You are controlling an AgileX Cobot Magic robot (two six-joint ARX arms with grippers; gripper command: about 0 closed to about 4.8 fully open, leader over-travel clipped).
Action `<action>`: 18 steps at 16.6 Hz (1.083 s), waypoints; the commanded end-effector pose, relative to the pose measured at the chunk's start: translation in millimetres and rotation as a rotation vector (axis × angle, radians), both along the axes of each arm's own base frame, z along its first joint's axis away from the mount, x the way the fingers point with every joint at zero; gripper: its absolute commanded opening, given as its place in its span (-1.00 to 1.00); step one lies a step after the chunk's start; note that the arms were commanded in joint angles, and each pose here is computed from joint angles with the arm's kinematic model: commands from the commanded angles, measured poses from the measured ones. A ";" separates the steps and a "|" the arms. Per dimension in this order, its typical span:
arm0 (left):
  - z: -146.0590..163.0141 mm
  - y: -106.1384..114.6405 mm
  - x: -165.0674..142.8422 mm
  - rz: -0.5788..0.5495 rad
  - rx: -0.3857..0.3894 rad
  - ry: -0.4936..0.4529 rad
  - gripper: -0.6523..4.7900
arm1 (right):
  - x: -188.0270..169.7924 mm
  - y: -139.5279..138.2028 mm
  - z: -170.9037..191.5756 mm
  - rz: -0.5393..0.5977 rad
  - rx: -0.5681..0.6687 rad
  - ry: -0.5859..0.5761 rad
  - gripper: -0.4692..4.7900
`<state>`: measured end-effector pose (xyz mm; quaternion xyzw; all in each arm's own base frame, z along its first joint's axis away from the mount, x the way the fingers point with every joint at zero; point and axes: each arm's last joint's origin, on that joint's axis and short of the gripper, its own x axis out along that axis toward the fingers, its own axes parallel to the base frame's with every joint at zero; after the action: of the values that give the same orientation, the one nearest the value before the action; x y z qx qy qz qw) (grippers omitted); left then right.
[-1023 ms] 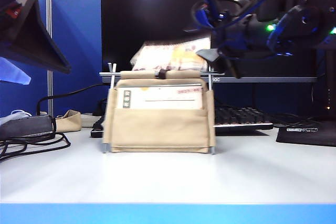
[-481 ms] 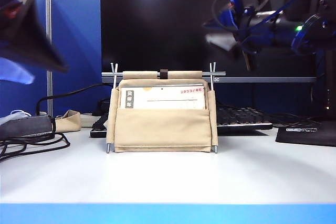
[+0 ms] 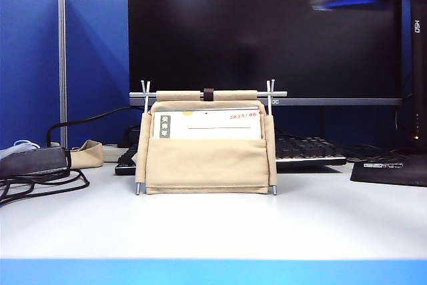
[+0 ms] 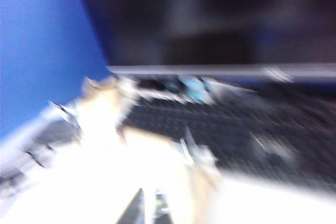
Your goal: Turn one page of the calendar.
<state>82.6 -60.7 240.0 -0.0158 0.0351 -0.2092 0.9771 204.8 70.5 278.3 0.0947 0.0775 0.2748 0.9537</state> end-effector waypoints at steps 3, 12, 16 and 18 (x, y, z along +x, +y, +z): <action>-33.8 -6.1 0.9 -0.132 0.027 0.128 -0.78 | -76.7 -23.4 -65.1 -0.181 -0.046 0.004 -0.84; -102.1 -4.3 4.0 -0.012 0.127 0.222 -0.78 | -104.2 -31.4 -139.5 -0.206 -0.144 0.180 -0.84; -102.7 -4.0 3.9 -0.007 0.139 0.224 -0.76 | -104.3 -31.6 -142.0 -0.210 -0.150 0.186 -0.84; -102.6 -4.1 3.9 -0.010 0.139 0.224 -0.76 | -104.4 -31.7 -142.5 -0.210 -0.151 0.191 -0.84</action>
<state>86.3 -64.5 136.2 0.0303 0.1622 -0.2075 0.9642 100.2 38.6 135.9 0.0548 0.1825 0.1558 0.9692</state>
